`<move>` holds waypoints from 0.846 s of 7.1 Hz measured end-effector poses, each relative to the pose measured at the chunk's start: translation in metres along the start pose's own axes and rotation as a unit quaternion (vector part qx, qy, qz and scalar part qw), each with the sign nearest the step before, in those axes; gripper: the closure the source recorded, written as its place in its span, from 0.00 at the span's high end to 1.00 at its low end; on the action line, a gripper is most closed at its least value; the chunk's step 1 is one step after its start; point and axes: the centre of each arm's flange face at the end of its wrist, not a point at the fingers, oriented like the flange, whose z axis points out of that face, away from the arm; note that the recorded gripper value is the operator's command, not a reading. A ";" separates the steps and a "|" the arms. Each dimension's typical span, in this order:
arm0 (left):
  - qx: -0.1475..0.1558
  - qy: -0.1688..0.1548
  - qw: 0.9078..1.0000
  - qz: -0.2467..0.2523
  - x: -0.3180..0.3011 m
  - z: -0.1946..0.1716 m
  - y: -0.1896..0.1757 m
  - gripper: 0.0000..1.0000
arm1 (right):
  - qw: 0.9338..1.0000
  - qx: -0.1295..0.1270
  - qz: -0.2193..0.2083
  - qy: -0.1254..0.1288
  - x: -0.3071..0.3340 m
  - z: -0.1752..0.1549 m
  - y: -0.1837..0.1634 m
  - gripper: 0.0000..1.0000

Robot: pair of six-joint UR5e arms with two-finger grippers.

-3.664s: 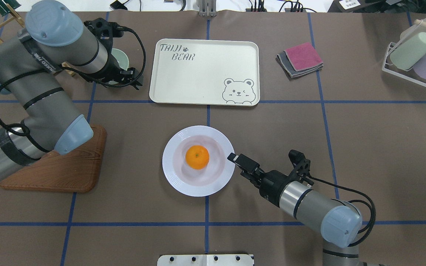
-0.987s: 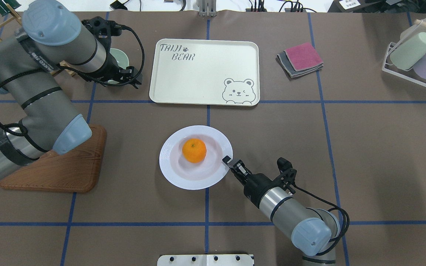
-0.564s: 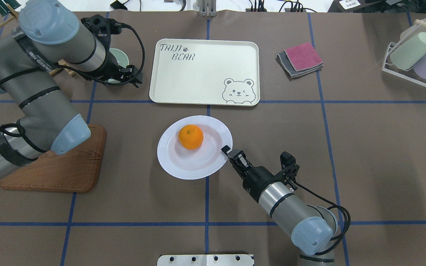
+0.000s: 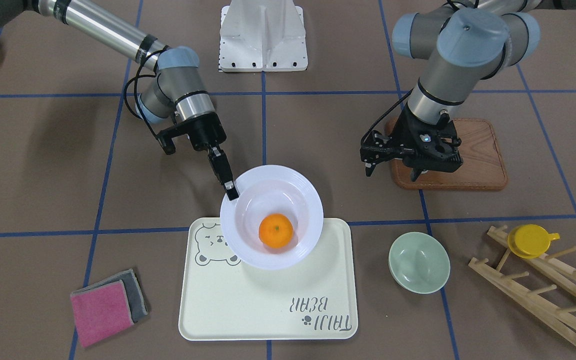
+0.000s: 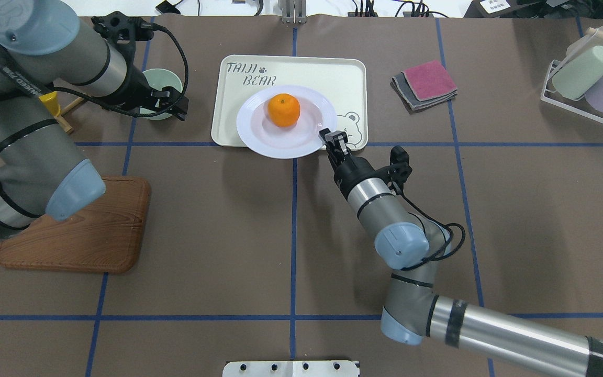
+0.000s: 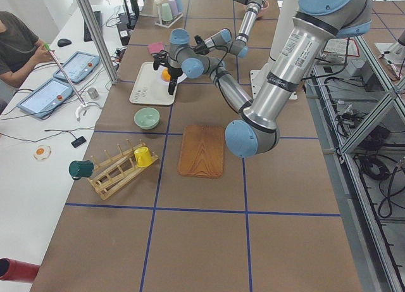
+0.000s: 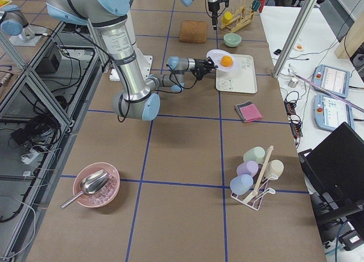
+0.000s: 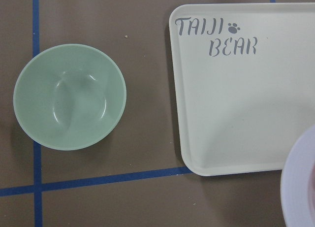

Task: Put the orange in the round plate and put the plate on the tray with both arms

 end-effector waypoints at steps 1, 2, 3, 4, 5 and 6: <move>-0.001 0.003 1.000 0.000 -0.007 -0.006 0.007 1.00 | 1.000 0.022 0.000 0.005 -0.002 0.028 -0.007 0.00; -0.001 0.005 1.000 0.000 -0.010 -0.010 0.012 1.00 | 0.999 0.036 0.000 0.011 -0.004 0.044 -0.008 0.00; -0.001 0.005 1.000 0.000 -0.011 -0.012 0.013 1.00 | 0.999 0.050 0.001 0.020 -0.006 0.057 -0.001 0.16; -0.001 0.006 1.000 0.000 -0.011 -0.013 0.014 1.00 | 0.998 0.062 0.001 0.028 -0.009 0.067 0.007 0.87; -0.001 0.006 1.000 0.000 -0.011 -0.013 0.014 1.00 | 0.997 0.067 0.000 0.032 -0.011 0.072 0.011 1.00; -0.001 0.006 1.000 0.001 -0.010 -0.014 0.015 1.00 | 0.997 0.066 0.001 0.033 -0.014 0.071 0.012 1.00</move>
